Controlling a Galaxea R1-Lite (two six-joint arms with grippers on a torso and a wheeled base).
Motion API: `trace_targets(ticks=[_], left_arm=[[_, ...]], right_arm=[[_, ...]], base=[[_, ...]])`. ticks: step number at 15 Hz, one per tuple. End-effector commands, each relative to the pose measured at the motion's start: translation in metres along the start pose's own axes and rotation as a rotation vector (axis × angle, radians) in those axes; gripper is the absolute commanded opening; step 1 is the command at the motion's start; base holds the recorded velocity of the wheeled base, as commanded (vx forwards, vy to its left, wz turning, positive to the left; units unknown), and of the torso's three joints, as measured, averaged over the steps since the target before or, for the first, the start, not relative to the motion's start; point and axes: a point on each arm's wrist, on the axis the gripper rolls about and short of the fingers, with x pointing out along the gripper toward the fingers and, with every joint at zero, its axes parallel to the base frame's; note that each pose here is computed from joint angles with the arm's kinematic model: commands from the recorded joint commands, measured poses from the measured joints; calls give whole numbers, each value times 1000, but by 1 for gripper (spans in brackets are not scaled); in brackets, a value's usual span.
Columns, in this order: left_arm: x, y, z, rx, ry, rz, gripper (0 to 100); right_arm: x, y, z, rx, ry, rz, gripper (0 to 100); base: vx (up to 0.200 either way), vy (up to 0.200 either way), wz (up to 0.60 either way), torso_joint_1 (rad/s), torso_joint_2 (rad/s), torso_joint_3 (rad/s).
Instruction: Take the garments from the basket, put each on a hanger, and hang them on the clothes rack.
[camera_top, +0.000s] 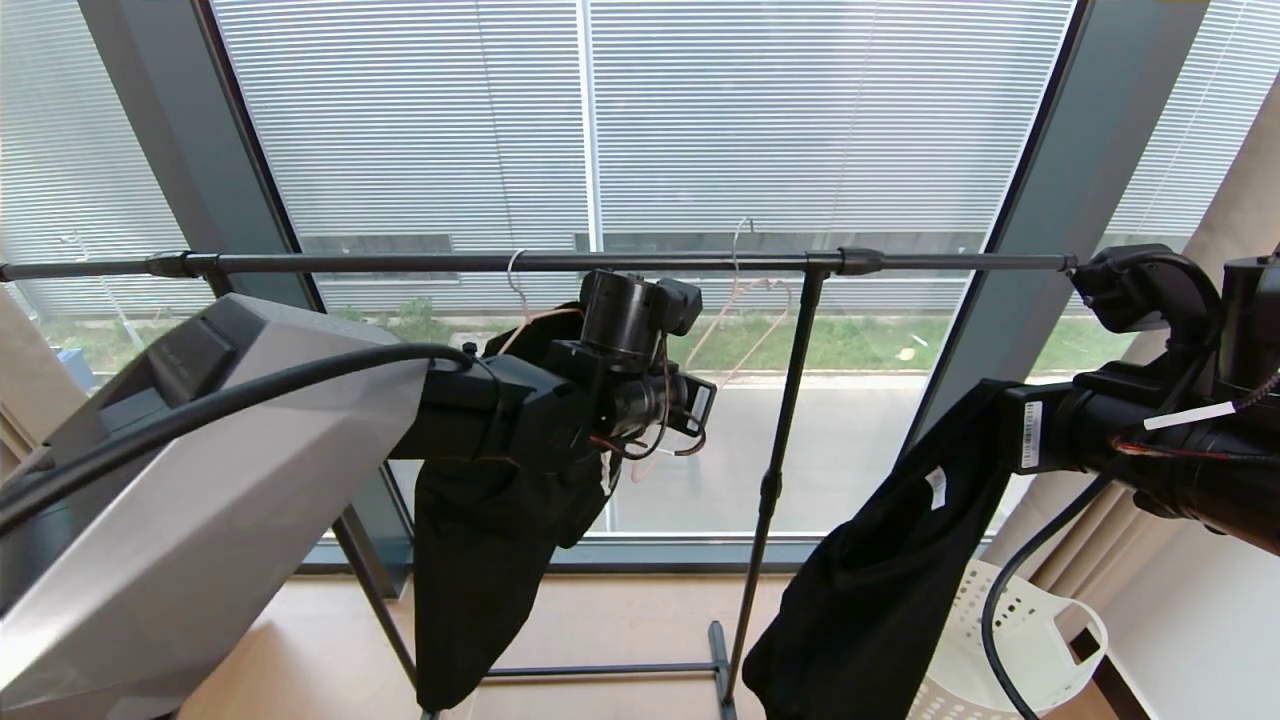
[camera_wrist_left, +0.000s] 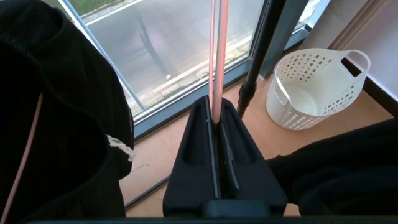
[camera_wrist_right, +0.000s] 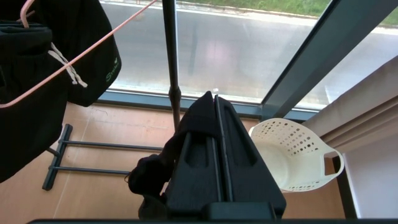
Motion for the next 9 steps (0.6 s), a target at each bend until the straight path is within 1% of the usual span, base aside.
trace_targets(ticks=[1, 5, 6, 7, 8, 9], left_arm=[[-33, 4, 7, -3, -36, 2, 0], [-84, 8, 1, -3, -48, 0, 0], [-111, 10, -1, -1, -56, -1, 0], [-121, 11, -3, 2, -56, -3, 0], [-148, 14, -12, 6, -51, -6, 0], [-148, 14, -12, 6, -51, -6, 0]], right_arm=[[0, 0, 0, 0, 1, 0, 0], [1, 1, -1, -2, 3, 1, 0], [1, 1, -1, -3, 5, 2, 0], [0, 1, -1, -3, 3, 2, 0], [0, 1, 0, -2, 0, 4, 0], [0, 1, 0, -2, 0, 4, 0]], base=[[0, 0, 0, 0, 0, 0], [0, 0, 0, 0, 0, 0], [0, 0, 0, 0, 0, 0], [0, 0, 0, 0, 0, 0], [0, 0, 0, 0, 0, 0], [0, 0, 0, 0, 0, 0]])
